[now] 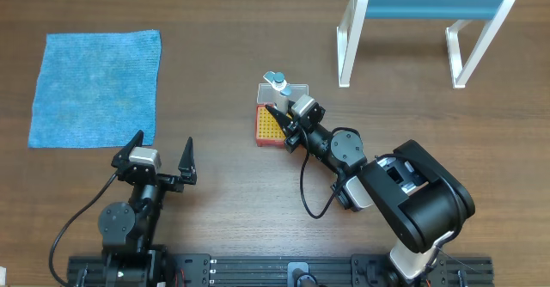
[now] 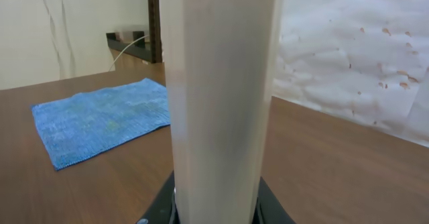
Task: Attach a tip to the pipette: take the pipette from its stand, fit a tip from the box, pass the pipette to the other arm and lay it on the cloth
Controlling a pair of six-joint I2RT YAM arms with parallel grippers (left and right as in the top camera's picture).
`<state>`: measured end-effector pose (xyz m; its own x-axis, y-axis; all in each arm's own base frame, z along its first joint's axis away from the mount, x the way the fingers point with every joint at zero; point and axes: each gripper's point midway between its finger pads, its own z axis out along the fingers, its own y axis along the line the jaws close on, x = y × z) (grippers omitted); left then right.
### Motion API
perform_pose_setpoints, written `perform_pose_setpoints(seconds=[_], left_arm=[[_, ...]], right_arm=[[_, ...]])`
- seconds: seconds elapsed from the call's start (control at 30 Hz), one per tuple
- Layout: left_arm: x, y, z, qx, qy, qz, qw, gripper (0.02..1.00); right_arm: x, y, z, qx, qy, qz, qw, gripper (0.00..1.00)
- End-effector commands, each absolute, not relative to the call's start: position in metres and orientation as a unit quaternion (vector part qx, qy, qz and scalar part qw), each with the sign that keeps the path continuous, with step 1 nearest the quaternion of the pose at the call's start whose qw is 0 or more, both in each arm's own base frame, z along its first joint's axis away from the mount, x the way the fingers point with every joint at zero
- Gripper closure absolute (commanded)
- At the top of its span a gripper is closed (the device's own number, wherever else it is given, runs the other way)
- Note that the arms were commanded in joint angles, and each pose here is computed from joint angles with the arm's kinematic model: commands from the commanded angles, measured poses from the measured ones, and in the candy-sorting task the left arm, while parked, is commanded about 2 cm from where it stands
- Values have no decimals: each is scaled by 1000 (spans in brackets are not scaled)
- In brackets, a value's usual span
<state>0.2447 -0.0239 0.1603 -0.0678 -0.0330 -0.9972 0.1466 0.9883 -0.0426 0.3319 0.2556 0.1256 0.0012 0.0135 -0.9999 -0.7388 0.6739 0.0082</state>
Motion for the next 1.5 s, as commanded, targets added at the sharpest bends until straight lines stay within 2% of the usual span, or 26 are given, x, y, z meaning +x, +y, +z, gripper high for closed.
perform_pose_setpoints(seconds=[0.03,0.33,0.6,0.8,1.13,1.27,1.4,1.5], left_arm=[[245,-24,159,33,729,-69,681,18],[245,-23,159,33,729,-69,681,18],[245,-24,159,33,729,-69,681,18],[245,-24,159,33,729,-69,681,18],[245,-23,159,33,729,-69,681,18],[245,-23,159,33,729,-69,681,18],[245,-23,159,33,729,-69,681,18],[245,-23,159,33,729,-69,681,18]], right_arm=[[303,239,26,-296,747,271,529,923],[308,242,44,-295,728,275,555,925],[320,249,116,-289,663,285,629,925],[323,251,149,-285,634,289,658,925],[334,252,175,-279,609,288,684,925],[329,250,216,-274,575,291,714,925],[319,248,243,-285,589,297,695,925],[298,259,258,-331,624,332,625,925]])
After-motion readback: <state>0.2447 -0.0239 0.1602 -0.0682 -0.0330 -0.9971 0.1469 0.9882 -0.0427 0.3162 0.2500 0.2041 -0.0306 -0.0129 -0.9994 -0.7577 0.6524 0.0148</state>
